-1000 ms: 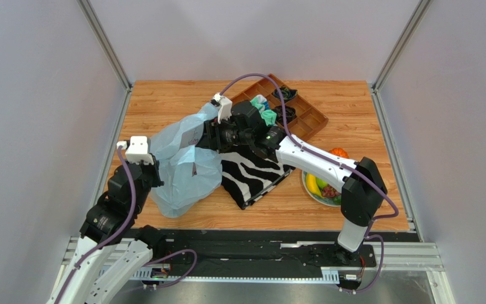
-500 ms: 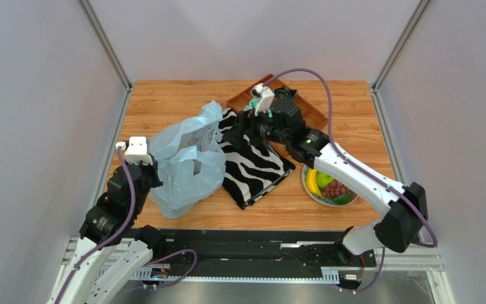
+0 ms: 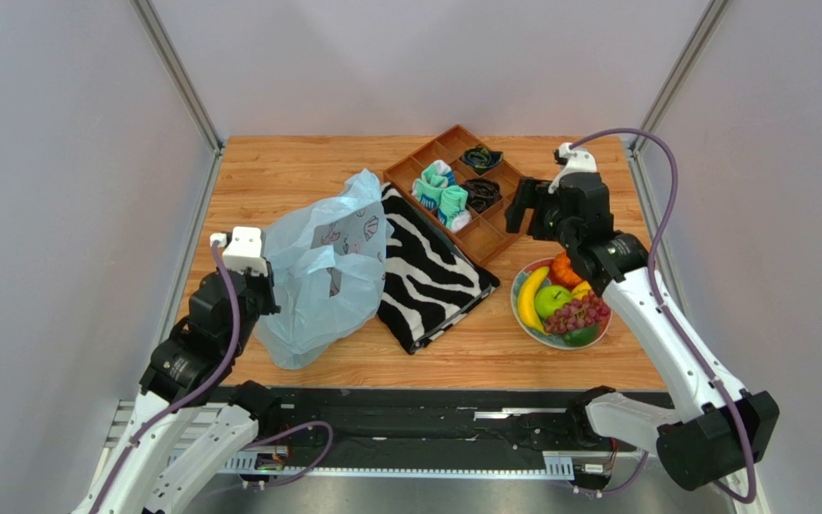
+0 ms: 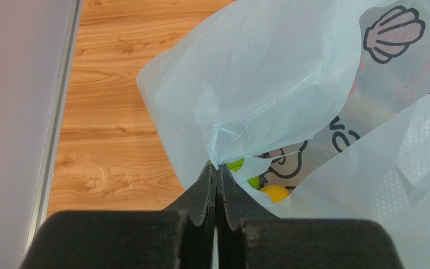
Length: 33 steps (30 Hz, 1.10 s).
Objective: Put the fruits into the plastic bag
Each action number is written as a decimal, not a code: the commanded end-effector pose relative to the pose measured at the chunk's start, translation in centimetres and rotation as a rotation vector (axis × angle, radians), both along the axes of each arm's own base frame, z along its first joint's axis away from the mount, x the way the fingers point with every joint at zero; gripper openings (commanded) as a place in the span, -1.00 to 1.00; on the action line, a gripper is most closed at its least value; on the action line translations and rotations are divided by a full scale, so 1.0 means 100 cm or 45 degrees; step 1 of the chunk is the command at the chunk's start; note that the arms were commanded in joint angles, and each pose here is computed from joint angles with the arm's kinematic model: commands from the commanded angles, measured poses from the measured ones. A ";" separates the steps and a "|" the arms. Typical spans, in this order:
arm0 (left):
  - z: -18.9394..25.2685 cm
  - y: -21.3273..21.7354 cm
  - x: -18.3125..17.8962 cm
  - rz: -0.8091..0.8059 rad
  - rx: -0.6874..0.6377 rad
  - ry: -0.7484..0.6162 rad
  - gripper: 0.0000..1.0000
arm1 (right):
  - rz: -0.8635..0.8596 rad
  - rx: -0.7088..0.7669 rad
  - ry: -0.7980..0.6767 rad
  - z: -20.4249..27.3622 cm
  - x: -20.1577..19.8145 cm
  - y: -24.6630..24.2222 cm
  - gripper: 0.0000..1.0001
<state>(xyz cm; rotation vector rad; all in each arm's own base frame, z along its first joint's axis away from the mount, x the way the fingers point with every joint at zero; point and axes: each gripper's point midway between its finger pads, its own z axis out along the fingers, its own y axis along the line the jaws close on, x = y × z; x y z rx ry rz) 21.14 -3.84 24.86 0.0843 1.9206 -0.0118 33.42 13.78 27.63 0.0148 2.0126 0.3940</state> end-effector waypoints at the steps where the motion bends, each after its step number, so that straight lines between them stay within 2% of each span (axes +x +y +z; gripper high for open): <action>1: 0.008 -0.004 0.005 -0.026 0.011 -0.025 -1.00 | -0.319 -0.337 0.269 -0.066 -0.005 -0.080 0.65; 6: 0.006 -0.007 0.007 -0.038 0.017 -0.008 -1.00 | -0.494 -0.539 0.348 -0.092 -0.004 -0.116 0.46; 11: 0.004 -0.007 0.008 -0.040 0.023 0.003 -1.00 | -0.576 -0.627 0.389 -0.109 0.003 -0.128 0.24; 20: 0.004 -0.007 0.008 -0.039 0.027 0.004 -1.00 | -0.641 -0.788 0.522 -0.142 0.010 -0.143 0.08; 33: 0.003 -0.007 0.008 -0.041 0.028 0.008 -1.00 | -0.656 -0.814 0.608 -0.170 0.010 -0.153 -0.19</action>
